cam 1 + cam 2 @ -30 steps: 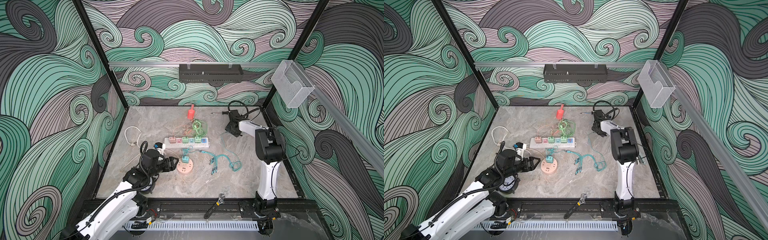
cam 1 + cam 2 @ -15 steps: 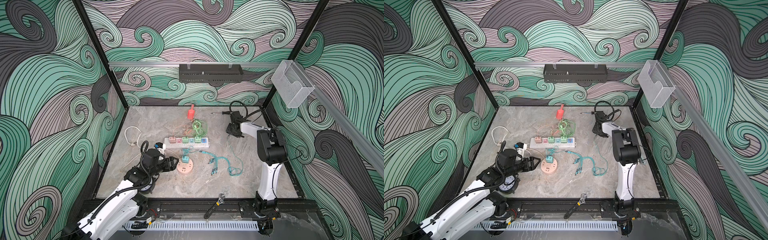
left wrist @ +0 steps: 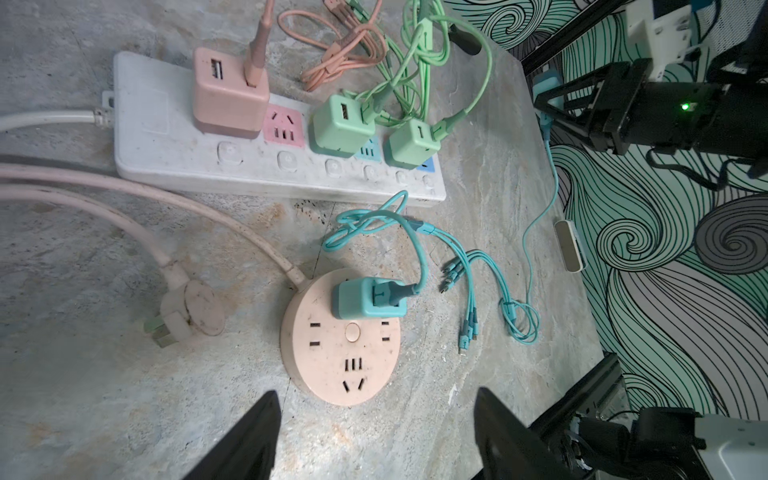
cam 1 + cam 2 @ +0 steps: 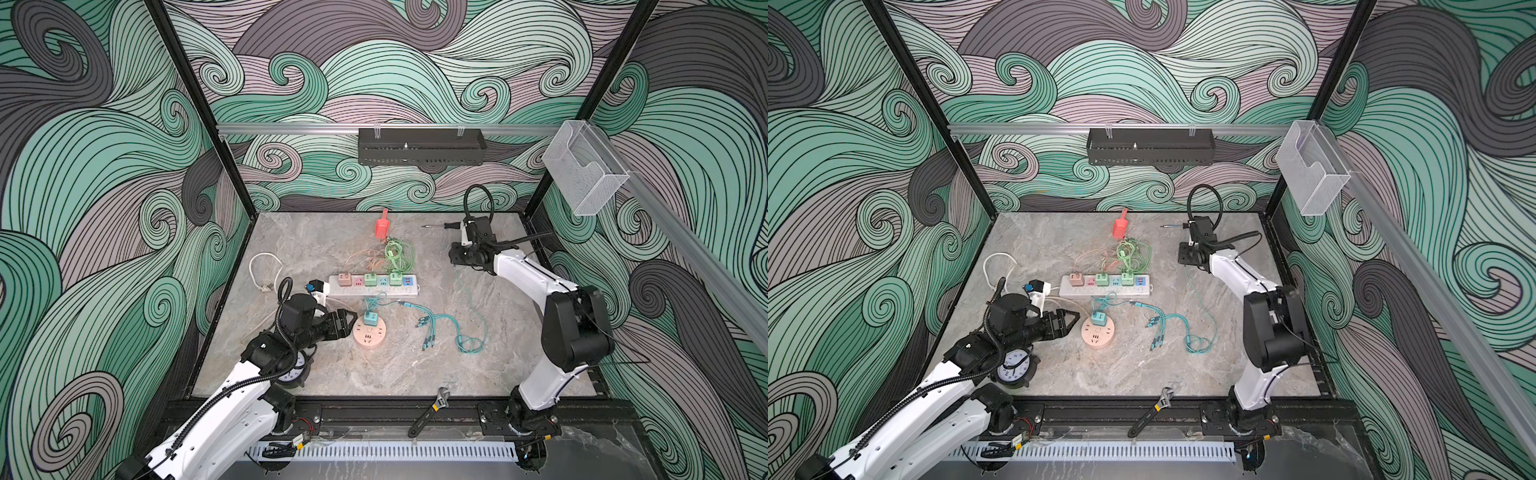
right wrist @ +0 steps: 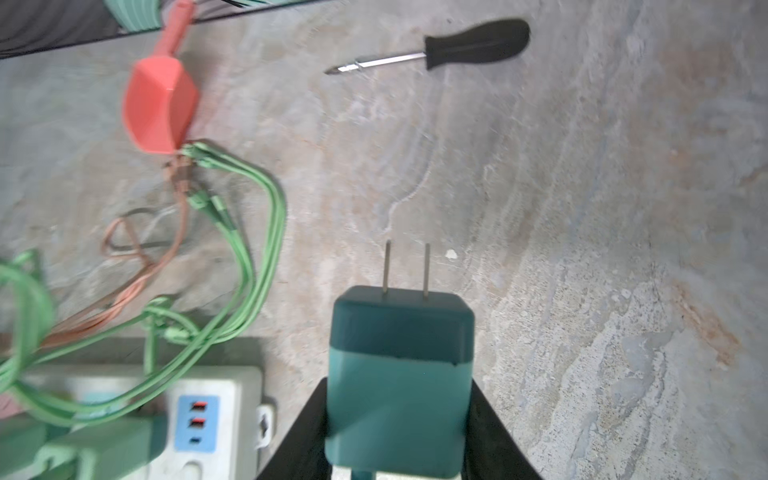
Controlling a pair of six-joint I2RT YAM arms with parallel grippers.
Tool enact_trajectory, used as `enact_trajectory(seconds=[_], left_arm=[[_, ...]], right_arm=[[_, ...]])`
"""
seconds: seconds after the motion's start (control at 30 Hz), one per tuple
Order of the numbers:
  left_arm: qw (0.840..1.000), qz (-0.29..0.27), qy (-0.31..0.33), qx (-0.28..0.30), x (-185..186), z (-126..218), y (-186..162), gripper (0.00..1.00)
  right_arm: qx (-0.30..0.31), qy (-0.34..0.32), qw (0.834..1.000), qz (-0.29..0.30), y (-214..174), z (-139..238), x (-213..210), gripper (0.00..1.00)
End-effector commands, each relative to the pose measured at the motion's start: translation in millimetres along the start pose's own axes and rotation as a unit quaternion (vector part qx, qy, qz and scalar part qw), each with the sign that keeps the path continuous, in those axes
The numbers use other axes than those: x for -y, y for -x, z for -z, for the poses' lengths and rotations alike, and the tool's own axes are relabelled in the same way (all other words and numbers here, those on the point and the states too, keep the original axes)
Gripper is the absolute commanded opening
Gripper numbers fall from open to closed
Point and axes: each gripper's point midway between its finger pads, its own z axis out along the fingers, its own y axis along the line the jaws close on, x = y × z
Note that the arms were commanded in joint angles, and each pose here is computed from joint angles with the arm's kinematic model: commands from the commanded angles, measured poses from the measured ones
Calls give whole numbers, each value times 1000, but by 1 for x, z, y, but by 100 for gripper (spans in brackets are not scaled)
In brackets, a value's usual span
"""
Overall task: Insert the plug
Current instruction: 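Carry the teal charger toward the left gripper while the left gripper rises to meet it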
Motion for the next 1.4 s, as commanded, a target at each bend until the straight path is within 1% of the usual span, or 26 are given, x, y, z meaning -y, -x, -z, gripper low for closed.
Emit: enact_trajectory(seconds=[0.0,0.13,0.3,0.5,0.57,0.7,0.83,0.9,1.07,1.2,1.27,1.37], left_arm=[[1000,-6,-13,0,13,11,9,76],[999,-5,-33,1,27,16,17,76],[998,1,-64,13,45,22,30,76],[996,3,-83,17,63,28,45,77],[996,3,-88,23,68,32,51,78],[994,6,-104,29,78,36,58,79],[991,5,-134,23,94,38,65,81],[987,1,-158,18,105,38,67,81],[972,-5,-233,-6,134,38,68,81],[961,-5,-276,-24,150,39,69,81],[954,0,-297,-37,158,40,69,81],[944,-2,-324,-60,169,44,67,81]], right_arm=[[27,47,997,54,3,22,-23,32],[63,85,990,88,8,53,-46,32],[102,127,976,146,8,91,-74,32],[143,196,950,195,-4,127,-105,32],[148,223,940,211,-11,136,-115,32],[150,253,923,247,-27,150,-130,32],[154,283,907,271,-39,168,-146,32],[154,297,899,283,-45,175,-154,32],[151,328,876,320,-63,191,-170,32],[153,344,860,343,-73,201,-179,32],[152,351,854,353,-78,205,-184,32],[147,355,848,365,-84,211,-192,32]])
